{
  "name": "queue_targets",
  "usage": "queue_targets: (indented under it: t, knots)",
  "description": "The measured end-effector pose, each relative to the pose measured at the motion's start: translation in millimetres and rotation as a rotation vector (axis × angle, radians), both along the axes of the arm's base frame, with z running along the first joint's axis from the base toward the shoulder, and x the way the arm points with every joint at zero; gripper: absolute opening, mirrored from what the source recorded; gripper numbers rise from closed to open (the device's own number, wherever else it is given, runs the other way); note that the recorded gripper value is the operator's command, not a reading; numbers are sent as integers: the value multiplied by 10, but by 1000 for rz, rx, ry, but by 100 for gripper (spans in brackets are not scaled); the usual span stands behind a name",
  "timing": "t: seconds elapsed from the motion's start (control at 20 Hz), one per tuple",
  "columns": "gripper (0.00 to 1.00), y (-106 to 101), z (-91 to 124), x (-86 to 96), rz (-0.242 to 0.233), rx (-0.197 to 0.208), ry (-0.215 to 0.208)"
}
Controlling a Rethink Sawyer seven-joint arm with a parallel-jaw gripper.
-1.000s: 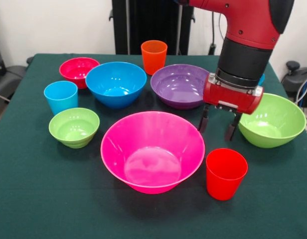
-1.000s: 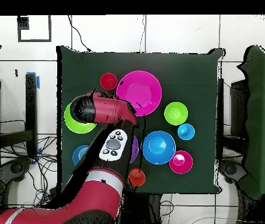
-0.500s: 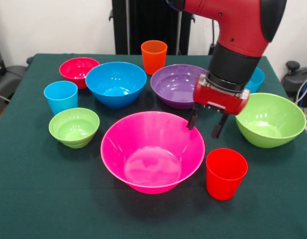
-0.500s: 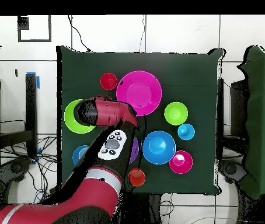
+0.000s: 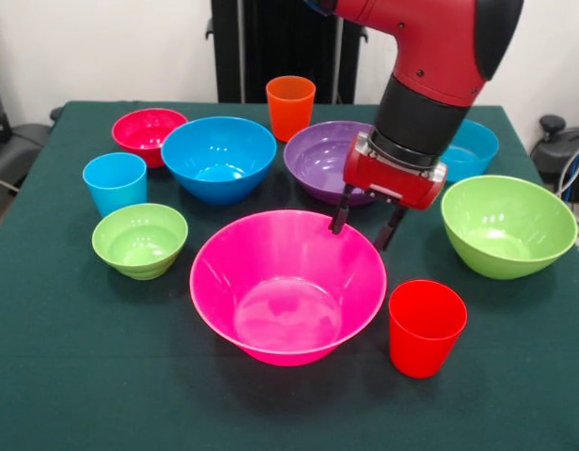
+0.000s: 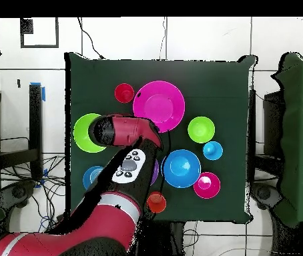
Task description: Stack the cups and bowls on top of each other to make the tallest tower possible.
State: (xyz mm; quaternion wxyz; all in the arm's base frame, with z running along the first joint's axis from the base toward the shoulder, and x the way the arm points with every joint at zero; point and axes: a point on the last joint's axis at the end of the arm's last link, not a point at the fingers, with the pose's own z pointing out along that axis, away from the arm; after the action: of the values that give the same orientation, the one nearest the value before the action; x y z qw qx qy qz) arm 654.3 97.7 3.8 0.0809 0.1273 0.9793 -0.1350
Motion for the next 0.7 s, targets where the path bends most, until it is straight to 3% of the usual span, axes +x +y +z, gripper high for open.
queue_targets:
  t: [0.7]
  knots:
    - [100,-90,-180,-82,30,-36,30]
